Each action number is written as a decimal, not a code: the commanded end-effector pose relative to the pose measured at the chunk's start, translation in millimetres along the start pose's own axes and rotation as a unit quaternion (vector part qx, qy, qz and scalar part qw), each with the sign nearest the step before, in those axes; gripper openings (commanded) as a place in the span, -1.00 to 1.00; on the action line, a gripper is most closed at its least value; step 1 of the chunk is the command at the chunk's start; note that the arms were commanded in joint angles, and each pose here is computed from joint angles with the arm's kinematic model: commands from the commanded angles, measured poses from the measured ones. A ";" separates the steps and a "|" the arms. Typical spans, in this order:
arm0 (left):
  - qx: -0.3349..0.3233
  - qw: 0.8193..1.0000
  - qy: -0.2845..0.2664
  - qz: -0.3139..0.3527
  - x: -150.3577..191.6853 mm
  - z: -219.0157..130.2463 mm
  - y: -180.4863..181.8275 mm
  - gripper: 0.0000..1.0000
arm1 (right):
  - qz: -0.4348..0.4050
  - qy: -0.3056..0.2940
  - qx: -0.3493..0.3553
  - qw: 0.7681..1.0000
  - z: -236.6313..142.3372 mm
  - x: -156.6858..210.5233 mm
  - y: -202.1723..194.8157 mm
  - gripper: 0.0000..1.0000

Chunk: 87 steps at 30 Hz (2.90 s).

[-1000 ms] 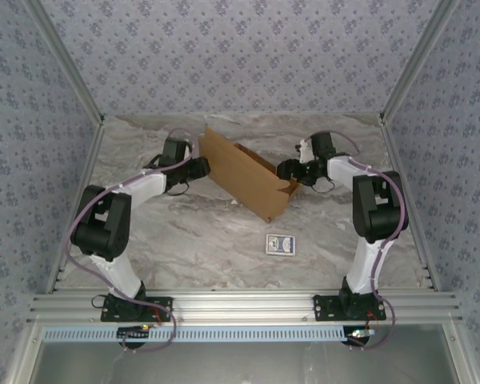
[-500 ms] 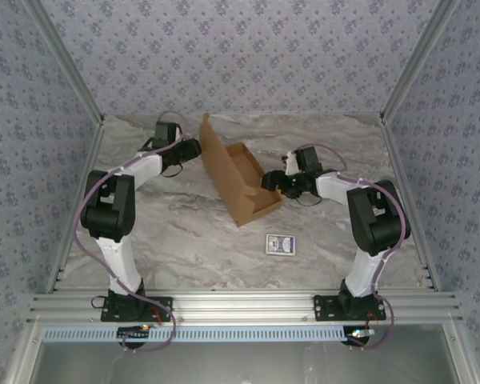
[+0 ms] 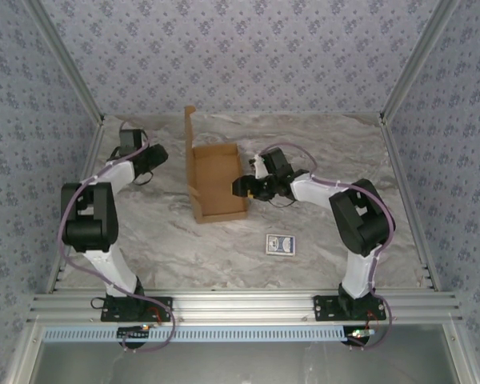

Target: Fold the paper box

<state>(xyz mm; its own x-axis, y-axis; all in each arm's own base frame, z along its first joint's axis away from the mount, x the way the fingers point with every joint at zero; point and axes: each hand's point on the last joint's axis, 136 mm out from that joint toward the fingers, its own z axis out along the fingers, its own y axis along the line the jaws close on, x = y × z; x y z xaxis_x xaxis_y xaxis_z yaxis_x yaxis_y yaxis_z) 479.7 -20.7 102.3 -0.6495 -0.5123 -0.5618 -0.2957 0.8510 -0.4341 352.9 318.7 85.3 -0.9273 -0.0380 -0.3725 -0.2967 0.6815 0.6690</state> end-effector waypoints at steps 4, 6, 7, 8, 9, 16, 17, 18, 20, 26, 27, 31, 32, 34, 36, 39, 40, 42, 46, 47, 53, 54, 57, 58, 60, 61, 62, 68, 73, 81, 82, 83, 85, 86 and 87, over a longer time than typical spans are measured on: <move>0.027 0.999 -0.032 0.003 -3.0 -36.6 -11.3 0.14 | -0.071 0.027 0.096 0.992 -32.0 15.2 -14.4 0.40; 0.044 0.999 -0.031 -0.002 2.1 -44.2 -15.8 0.14 | -0.094 0.037 0.130 0.986 -47.0 25.4 -21.9 0.42; 0.053 0.998 -0.029 -0.005 5.7 -46.9 -17.9 0.15 | -0.103 0.041 0.145 0.983 -52.9 30.7 -26.8 0.43; 0.064 0.998 -0.025 -0.005 9.5 -49.3 -21.1 0.15 | -0.106 0.045 0.154 0.981 -57.3 35.4 -30.0 0.45; 0.070 0.997 -0.019 -0.006 13.9 -49.5 -22.2 0.15 | -0.106 0.047 0.156 0.981 -58.9 37.6 -32.1 0.46; 0.061 0.998 0.025 -0.007 28.8 -18.6 -16.9 0.13 | -0.088 0.029 0.085 0.992 -33.6 14.9 -8.2 0.47; 0.057 0.998 0.037 -0.003 30.7 -10.4 -18.1 0.13 | -0.087 0.028 0.082 0.992 -31.8 12.8 -6.9 0.47; 0.055 0.997 0.049 -0.001 33.3 -2.1 -19.0 0.12 | -0.088 0.028 0.084 0.992 -32.0 11.7 -7.5 0.47; 0.060 0.996 0.069 0.008 38.7 14.6 -27.8 0.11 | -0.087 0.026 0.095 0.991 -35.1 11.1 -12.0 0.47; 0.077 0.990 0.116 0.033 51.5 52.6 -59.0 0.11 | -0.062 0.006 0.116 0.991 -54.1 16.3 -32.6 0.48; 0.084 0.988 0.121 0.035 53.5 56.2 -64.8 0.11 | -0.058 0.005 0.119 0.991 -57.5 18.1 -35.8 0.49; 0.108 0.983 0.139 0.051 64.4 67.6 -95.0 0.10 | -0.043 0.007 0.135 0.990 -71.9 25.8 -51.7 0.50; 0.114 0.982 0.143 0.057 68.9 70.2 -104.5 0.10 | -0.039 0.005 0.137 0.990 -76.7 26.5 -54.8 0.50; 0.126 0.978 0.150 0.066 75.0 75.8 -124.0 0.10 | -0.031 -0.001 0.142 0.989 -88.0 26.3 -59.5 0.50; 0.137 0.976 0.155 0.074 79.4 82.5 -143.2 0.10 | -0.029 0.001 0.156 0.987 -98.4 30.1 -63.6 0.51; 0.156 0.970 0.162 0.091 80.3 91.5 -173.8 0.09 | -0.051 0.018 0.198 0.979 -110.8 40.6 -66.0 0.51; 0.161 0.968 0.165 0.096 79.3 93.6 -183.5 0.09 | -0.058 0.022 0.208 0.976 -114.4 45.0 -65.7 0.51; 0.170 0.965 0.167 0.106 73.5 93.8 -198.7 0.09 | -0.063 0.026 0.220 0.973 -120.1 52.8 -63.9 0.52; 0.165 0.969 0.133 0.127 42.4 76.2 -212.0 0.09 | -0.036 0.036 0.290 0.956 -136.9 76.9 -74.5 0.58; 0.160 0.971 0.121 0.133 33.4 68.7 -211.8 0.10 | -0.024 0.033 0.310 0.950 -141.1 82.0 -76.7 0.61; 0.124 0.979 0.054 0.153 -6.4 16.0 -188.5 0.13 | 0.016 0.052 0.347 0.936 -143.8 128.2 -73.0 0.75; 0.121 0.980 0.047 0.153 -8.1 7.9 -183.2 0.13 | 0.019 0.058 0.346 0.936 -140.9 135.1 -71.3 0.77; 0.114 0.983 0.021 0.146 -8.3 -20.7 -163.8 0.14 | 0.027 0.066 0.359 0.931 -133.9 151.2 -69.8 0.83; 0.112 0.983 0.014 0.143 -6.0 -28.8 -156.7 0.15 | 0.030 0.065 0.360 0.930 -131.5 154.2 -68.6 0.86; 0.111 0.984 0.001 0.139 -2.5 -44.9 -146.5 0.16 | 0.036 0.063 0.360 0.930 -126.9 158.5 -65.5 0.98; 0.108 0.985 0.000 0.137 2.3 -49.6 -139.8 0.16 | 0.039 0.064 0.358 0.931 -123.7 160.4 -64.1 0.98; 0.108 0.985 -0.001 0.134 6.4 -54.1 -134.5 0.16 | 0.042 0.066 0.356 0.931 -120.5 162.0 -63.0 0.98; 0.106 0.985 0.001 0.136 22.8 -68.0 -118.9 0.16 | 0.062 0.067 0.374 0.923 -108.8 167.3 -72.2 0.98; 0.100 0.985 -0.001 0.142 26.1 -72.6 -112.0 0.16 | 0.063 0.063 0.392 0.916 -104.8 165.2 -79.7 0.98; 0.097 0.985 0.002 0.142 29.0 -70.7 -105.9 0.16 | 0.071 0.067 0.383 0.919 -89.9 165.9 -81.1 0.98; 0.095 0.985 0.003 0.141 29.7 -70.3 -104.4 0.16 | 0.070 0.070 0.384 0.918 -88.9 166.0 -82.2 0.98; 0.094 0.985 0.003 0.141 30.2 -69.9 -103.2 0.16 | 0.069 0.070 0.389 0.916 -89.0 166.0 -84.1 0.98; 0.093 0.986 0.003 0.141 30.6 -69.8 -101.4 0.16 | 0.066 0.072 0.400 0.911 -90.3 166.9 -87.8 0.98; 0.092 0.986 0.005 0.140 31.3 -69.2 -99.8 0.16 | 0.067 0.074 0.404 0.909 -90.8 167.6 -90.2 0.98; 0.092 0.986 0.004 0.140 30.7 -69.7 -99.6 0.16 | 0.065 0.075 0.407 0.908 -90.6 167.8 -91.0 0.98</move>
<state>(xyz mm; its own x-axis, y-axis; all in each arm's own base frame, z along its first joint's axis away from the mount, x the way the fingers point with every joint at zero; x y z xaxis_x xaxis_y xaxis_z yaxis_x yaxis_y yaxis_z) 440.1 -118.1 159.6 -0.7307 -0.2637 -0.6297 0.0047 0.9204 -0.3909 202.2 190.3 26.1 -0.9818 0.0100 -0.1899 0.0044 0.9995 0.0302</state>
